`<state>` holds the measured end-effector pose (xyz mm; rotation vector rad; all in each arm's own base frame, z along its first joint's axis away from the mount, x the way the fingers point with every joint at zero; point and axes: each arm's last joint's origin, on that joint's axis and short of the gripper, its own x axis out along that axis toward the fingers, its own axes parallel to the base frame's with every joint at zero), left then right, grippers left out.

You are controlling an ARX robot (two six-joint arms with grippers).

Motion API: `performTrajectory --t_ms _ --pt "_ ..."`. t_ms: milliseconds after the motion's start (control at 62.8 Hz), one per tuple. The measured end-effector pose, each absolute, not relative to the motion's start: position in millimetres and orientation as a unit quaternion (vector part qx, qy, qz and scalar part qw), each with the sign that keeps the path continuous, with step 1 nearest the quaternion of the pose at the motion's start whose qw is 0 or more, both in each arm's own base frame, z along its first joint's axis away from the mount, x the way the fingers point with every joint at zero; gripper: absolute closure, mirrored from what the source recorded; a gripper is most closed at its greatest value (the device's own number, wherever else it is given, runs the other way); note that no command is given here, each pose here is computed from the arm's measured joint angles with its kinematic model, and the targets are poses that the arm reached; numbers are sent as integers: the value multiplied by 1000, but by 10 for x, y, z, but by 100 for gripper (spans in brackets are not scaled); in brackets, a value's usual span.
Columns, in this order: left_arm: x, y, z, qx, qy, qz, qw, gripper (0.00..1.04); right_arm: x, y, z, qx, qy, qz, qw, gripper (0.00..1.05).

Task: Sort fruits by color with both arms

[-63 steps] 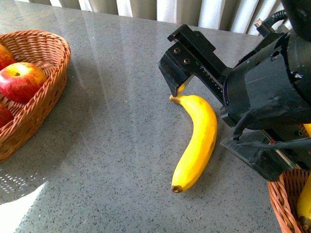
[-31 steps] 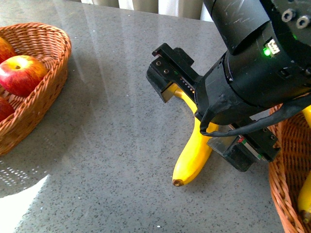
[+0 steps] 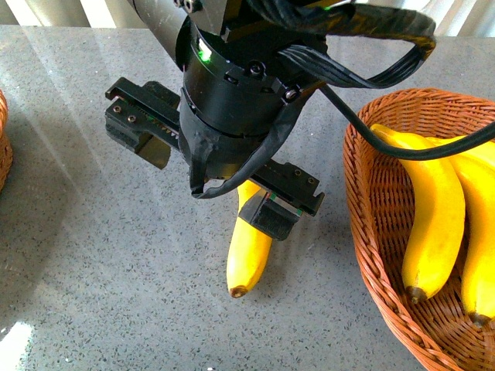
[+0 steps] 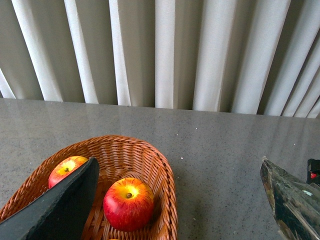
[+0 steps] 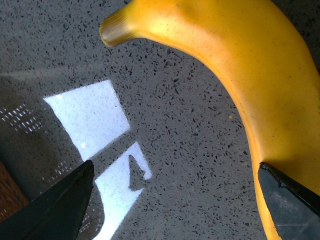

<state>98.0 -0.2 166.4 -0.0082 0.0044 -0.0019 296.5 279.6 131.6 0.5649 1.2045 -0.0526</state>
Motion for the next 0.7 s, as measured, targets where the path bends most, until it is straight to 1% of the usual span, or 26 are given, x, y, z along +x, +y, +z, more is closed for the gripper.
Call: performTrajectory --t_ms 350,525,700 --pt "980 -2 1664 -4 2 -1 1000 9 3153 2678 1417 271 552 -46 787 9" --pt "980 -2 1664 -4 2 -1 1000 9 3234 2666 1518 266 544 -43 795 9" --pt "980 -2 1664 -4 2 -1 1000 9 3236 2661 1527 250 543 -40 801 9"
